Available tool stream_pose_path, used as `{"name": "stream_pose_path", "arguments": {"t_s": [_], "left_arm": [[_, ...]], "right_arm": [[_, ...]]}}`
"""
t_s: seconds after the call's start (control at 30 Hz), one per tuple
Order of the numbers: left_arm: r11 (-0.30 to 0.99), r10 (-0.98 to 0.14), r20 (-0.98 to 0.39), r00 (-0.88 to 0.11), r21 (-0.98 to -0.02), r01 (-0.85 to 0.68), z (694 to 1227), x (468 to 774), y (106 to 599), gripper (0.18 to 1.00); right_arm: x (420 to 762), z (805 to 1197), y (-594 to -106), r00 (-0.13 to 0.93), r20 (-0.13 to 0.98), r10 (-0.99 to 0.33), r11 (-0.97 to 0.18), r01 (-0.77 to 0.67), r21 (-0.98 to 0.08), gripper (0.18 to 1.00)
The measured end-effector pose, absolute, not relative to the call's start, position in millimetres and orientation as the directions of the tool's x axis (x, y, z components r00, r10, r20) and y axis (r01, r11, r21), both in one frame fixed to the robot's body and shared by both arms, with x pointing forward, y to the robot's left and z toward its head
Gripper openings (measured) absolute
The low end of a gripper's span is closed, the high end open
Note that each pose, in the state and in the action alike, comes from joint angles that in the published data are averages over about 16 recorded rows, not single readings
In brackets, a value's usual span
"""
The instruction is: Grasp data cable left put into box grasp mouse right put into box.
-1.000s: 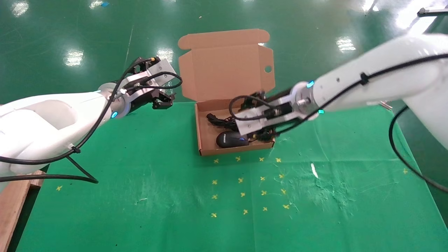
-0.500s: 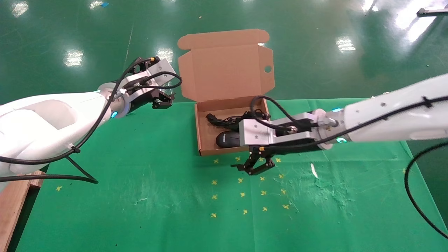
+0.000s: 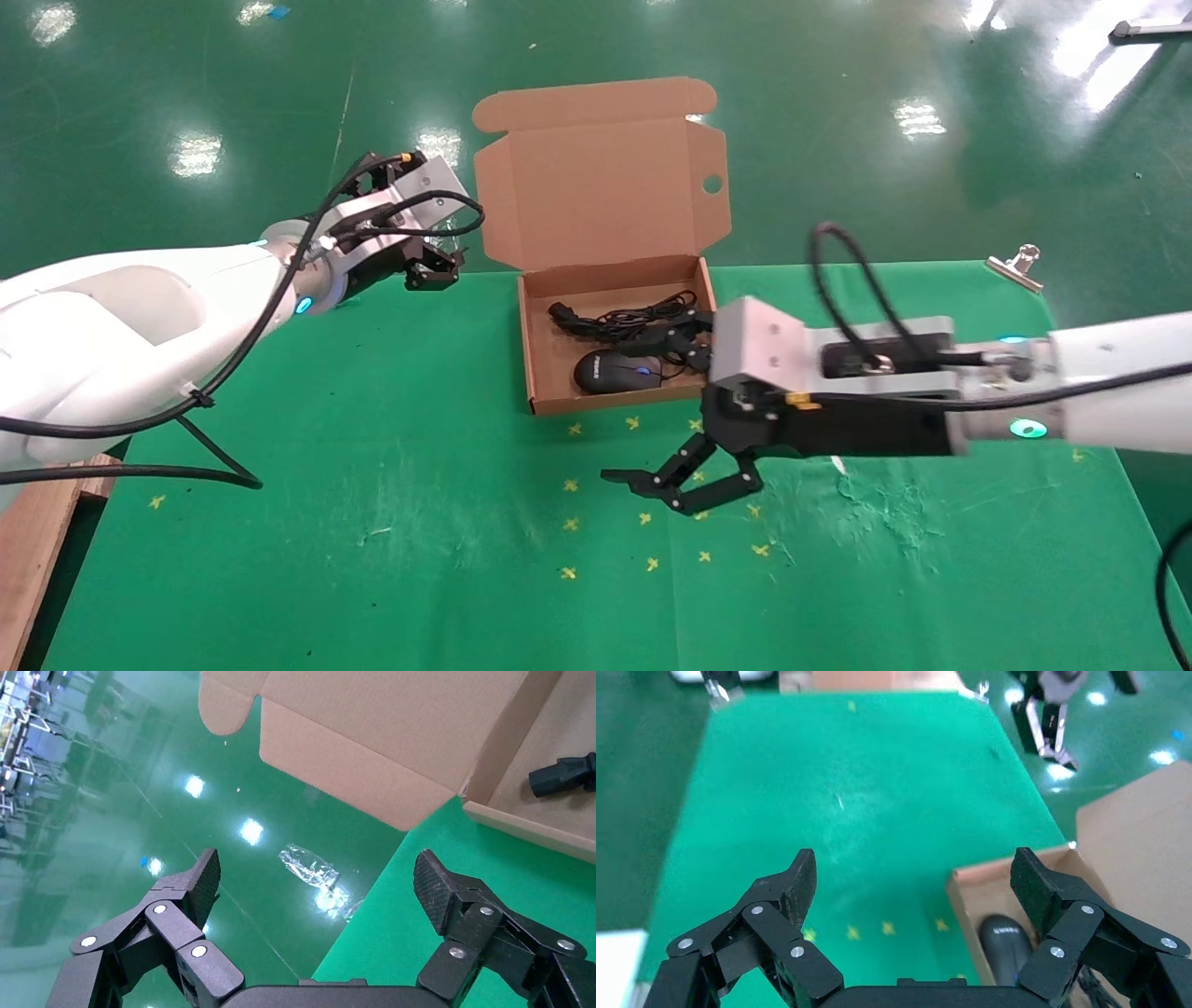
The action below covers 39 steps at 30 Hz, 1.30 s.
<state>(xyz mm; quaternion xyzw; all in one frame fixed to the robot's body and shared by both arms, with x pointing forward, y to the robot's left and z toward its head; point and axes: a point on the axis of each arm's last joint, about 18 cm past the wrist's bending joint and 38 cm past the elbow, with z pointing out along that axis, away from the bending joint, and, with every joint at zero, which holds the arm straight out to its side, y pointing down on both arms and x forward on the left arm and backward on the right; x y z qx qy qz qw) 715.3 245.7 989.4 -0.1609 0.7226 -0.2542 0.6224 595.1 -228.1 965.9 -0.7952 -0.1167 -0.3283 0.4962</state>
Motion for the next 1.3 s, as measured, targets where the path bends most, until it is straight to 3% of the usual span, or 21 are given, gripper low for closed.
{"name": "stream_pose_path", "arguments": {"t_s": [0.7,0.97,1.3], "left_arm": [[0.665,-0.653,-0.537,-0.535,-0.744,-0.066,925.2,670.7,281.2,1.001],[0.596,-0.612,-0.421,-0.67,-0.802,-0.041,917.7,640.1,282.0,1.001],[0.486,-0.494,-0.333,-0.803,-0.872,0.063,927.3,594.3,281.0,1.001]], "right_arm": [[498.9,985.8,-290.0,0.85,0.492,-0.189,-0.165,0.466,-0.869,1.001],[477.8,991.4,-300.8,0.859,0.479,-0.179,-0.117,0.465,-0.878,1.001],[475.4,992.1,-302.1,0.86,0.478,-0.177,-0.112,0.464,-0.878,1.001]]}}
